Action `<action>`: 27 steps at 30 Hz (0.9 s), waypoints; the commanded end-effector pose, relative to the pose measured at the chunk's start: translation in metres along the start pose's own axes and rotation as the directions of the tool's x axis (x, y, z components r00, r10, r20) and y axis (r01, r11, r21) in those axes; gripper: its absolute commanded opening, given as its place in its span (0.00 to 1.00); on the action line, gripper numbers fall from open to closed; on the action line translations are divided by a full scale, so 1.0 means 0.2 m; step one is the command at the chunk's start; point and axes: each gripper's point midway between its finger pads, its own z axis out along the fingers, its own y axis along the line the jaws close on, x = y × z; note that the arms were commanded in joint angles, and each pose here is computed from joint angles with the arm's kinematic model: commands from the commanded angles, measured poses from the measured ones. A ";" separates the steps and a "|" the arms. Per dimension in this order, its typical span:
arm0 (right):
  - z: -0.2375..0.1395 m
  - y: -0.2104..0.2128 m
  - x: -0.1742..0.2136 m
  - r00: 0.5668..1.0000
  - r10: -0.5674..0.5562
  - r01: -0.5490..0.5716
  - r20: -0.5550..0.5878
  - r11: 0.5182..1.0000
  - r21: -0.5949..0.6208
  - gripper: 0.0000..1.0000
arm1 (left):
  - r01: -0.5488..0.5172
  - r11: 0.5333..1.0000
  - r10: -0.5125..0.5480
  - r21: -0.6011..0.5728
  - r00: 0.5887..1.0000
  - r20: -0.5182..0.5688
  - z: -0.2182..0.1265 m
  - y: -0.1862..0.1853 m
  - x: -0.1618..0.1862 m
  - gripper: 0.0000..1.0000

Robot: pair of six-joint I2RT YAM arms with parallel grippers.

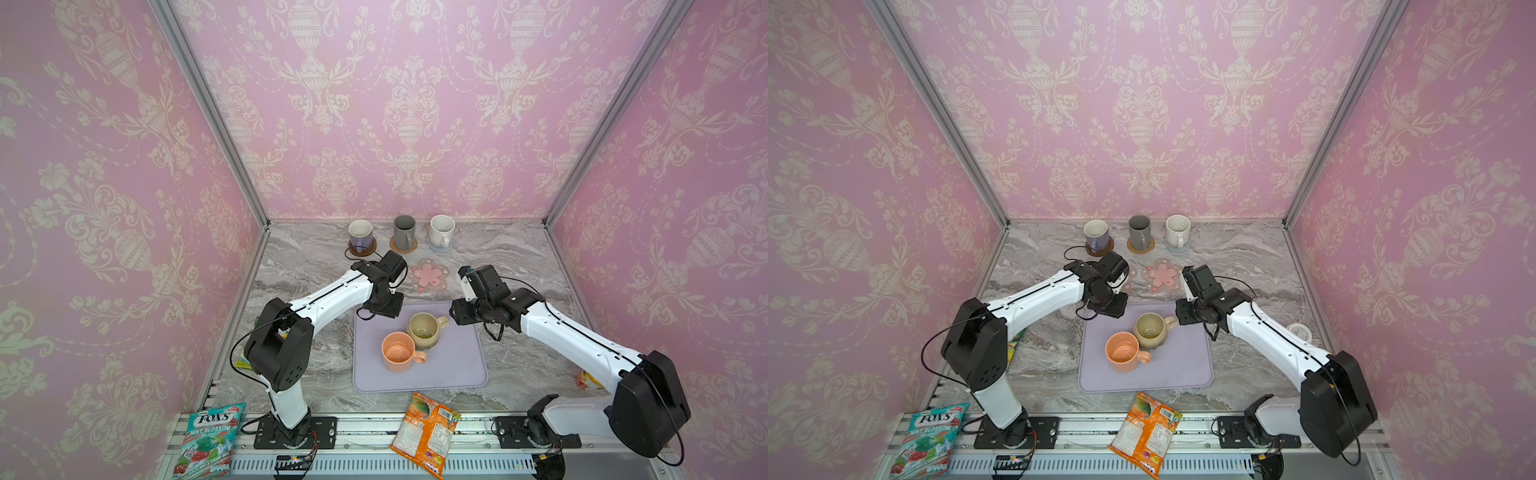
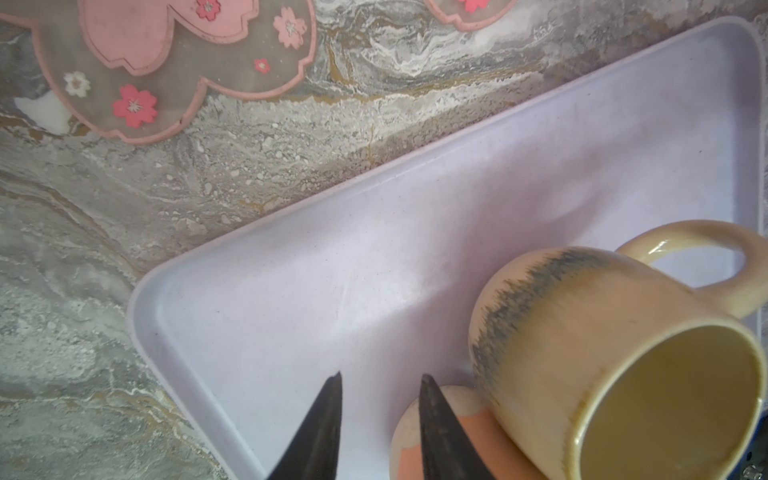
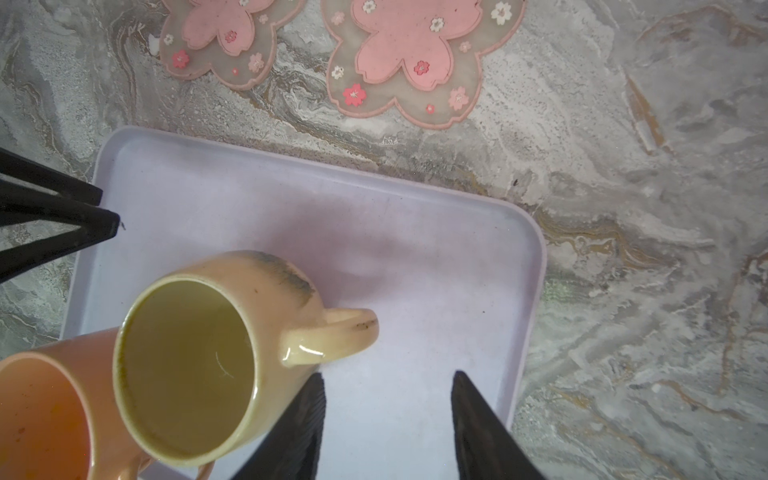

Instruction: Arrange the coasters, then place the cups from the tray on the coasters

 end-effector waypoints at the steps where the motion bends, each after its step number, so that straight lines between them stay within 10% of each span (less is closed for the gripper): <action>1: -0.01 0.04 -0.03 1.000 -0.019 0.019 0.011 1.000 -0.021 0.51 | 0.014 1.000 -0.015 -0.013 0.998 -0.061 0.06 -0.01 0.04 0.34; 27: 0.02 0.10 0.08 0.990 -0.143 0.142 -0.004 0.983 -0.115 0.52 | -0.058 0.969 0.099 0.240 0.982 -0.160 0.12 -0.38 0.06 0.35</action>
